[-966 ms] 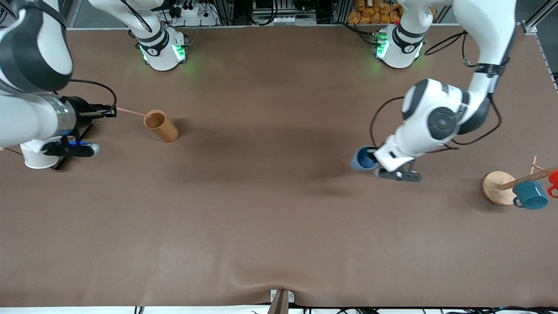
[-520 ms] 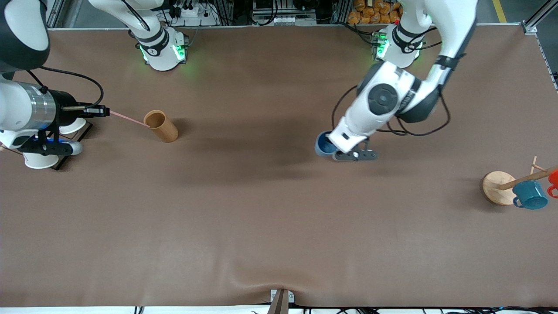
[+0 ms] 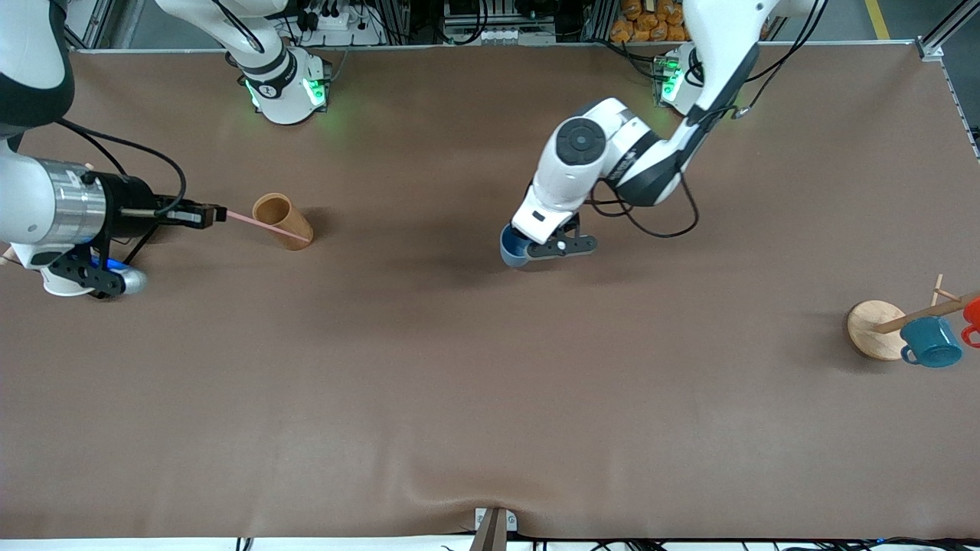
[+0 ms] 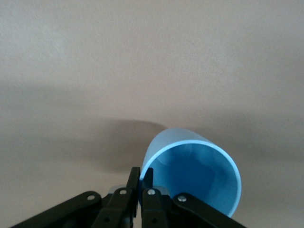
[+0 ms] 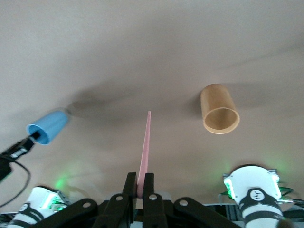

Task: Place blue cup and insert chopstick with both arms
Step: 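Pull the chopstick out with the right gripper while the left gripper carries the cup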

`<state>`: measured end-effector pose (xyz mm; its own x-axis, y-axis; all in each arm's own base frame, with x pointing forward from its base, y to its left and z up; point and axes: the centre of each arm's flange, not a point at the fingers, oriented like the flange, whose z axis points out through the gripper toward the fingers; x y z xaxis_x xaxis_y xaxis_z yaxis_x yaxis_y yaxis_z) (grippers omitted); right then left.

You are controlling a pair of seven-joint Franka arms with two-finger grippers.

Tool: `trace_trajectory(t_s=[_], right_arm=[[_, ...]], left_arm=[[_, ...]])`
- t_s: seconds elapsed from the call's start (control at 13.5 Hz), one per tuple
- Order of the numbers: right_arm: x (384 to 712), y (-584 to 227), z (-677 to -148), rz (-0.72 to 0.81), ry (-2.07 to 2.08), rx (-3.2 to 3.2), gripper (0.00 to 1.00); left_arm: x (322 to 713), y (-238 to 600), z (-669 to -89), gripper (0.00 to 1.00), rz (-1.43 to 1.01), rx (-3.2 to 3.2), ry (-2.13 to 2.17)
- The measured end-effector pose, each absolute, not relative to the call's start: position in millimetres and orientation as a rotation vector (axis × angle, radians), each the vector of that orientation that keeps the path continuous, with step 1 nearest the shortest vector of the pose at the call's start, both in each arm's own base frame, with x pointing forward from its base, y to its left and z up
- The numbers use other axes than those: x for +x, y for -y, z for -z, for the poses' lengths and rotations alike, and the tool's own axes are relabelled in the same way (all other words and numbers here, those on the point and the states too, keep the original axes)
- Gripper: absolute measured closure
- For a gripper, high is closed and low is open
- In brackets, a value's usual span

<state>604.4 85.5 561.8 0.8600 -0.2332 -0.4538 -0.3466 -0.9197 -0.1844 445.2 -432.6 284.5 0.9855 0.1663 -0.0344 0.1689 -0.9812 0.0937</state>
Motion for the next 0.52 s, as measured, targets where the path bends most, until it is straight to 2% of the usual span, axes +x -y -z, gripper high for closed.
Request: trace_trajectory(t_s=[0.22, 0.52], right_arm=[[612.7, -92.8, -540.6, -0.664, -0.548, -2.672, 0.91], [620.4, -94.5, -503.0, -0.717, -0.681, -2.530, 0.91]], left_arm=[[435.2, 444.6, -260.7, 0.95, 0.008, 3.049, -0.321], [420.8, 466.0, -257.0, 0.95, -0.017, 3.032, -0.374]])
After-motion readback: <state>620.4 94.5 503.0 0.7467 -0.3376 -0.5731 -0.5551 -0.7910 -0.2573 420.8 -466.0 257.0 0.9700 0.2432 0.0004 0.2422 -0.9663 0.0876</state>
